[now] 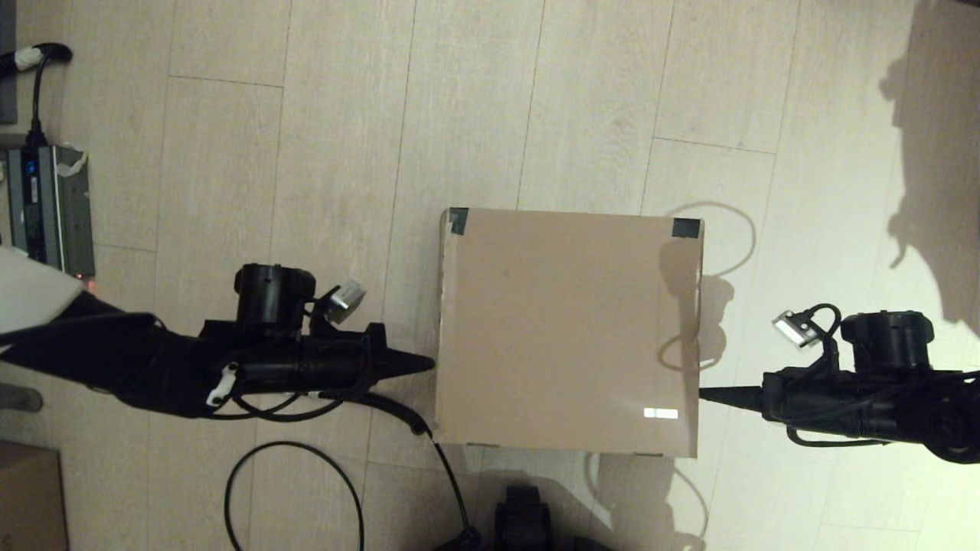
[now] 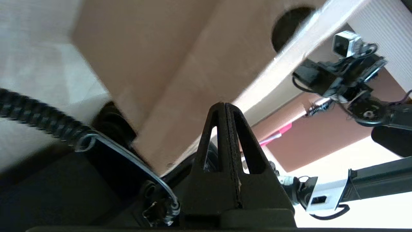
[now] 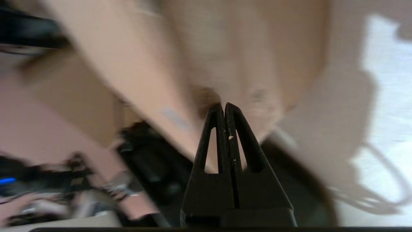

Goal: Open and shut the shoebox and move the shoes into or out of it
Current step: Open the shoe box

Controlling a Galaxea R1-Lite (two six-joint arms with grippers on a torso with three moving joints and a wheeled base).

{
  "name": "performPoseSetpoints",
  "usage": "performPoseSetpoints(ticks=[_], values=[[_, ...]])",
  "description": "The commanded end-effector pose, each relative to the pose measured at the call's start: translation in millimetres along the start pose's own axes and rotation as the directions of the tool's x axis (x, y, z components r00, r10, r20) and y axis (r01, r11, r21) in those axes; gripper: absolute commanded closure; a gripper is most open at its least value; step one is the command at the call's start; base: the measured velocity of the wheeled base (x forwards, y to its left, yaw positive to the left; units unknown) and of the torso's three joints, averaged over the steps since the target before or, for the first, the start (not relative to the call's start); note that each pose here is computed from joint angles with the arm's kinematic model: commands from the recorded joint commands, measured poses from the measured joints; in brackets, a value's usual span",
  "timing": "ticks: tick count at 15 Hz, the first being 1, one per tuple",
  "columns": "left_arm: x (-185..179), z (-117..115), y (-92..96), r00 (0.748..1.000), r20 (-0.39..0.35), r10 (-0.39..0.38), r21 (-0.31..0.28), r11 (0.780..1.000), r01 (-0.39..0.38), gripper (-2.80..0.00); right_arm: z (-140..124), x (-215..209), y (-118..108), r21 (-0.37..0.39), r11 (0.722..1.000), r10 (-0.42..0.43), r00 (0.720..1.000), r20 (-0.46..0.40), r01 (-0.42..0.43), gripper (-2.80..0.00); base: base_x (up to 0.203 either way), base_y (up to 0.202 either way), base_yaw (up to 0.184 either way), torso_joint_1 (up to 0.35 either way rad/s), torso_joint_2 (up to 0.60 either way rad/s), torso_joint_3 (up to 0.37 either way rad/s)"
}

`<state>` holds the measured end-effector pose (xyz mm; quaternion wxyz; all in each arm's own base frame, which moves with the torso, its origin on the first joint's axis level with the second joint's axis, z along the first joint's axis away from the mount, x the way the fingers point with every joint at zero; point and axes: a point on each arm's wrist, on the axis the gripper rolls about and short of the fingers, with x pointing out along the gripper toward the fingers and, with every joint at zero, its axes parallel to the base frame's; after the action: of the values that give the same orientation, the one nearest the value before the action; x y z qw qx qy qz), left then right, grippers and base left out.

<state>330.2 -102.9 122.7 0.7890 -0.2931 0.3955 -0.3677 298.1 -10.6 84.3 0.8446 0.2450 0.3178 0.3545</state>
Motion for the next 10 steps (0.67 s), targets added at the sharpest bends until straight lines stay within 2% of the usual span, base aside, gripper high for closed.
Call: performPoseSetpoints(ticks=[1,4,10], values=[[-3.1,-0.3,-8.9,1.000,0.004,-0.015,0.015,1.000,0.015,0.00,6.1,-10.4,14.2,-0.014,1.000,0.023,0.999,0.031,-0.022,0.00,0.000,0.000,0.000,0.000,0.00,0.000],[-21.2,-1.4,-27.4,0.999,0.038,-0.032,0.052,0.998,0.030,0.00,14.6,-23.4,31.1,-0.021,0.999,0.034,0.997,0.074,-0.033,0.00,0.000,0.000,0.000,0.000,0.00,0.000],[-31.4,0.9,-39.9,0.997,0.065,-0.052,0.082,0.996,0.046,0.00,25.2,-36.9,51.1,0.020,0.999,0.043,0.991,0.127,-0.046,0.00,0.000,0.000,0.000,0.000,0.00,0.000]])
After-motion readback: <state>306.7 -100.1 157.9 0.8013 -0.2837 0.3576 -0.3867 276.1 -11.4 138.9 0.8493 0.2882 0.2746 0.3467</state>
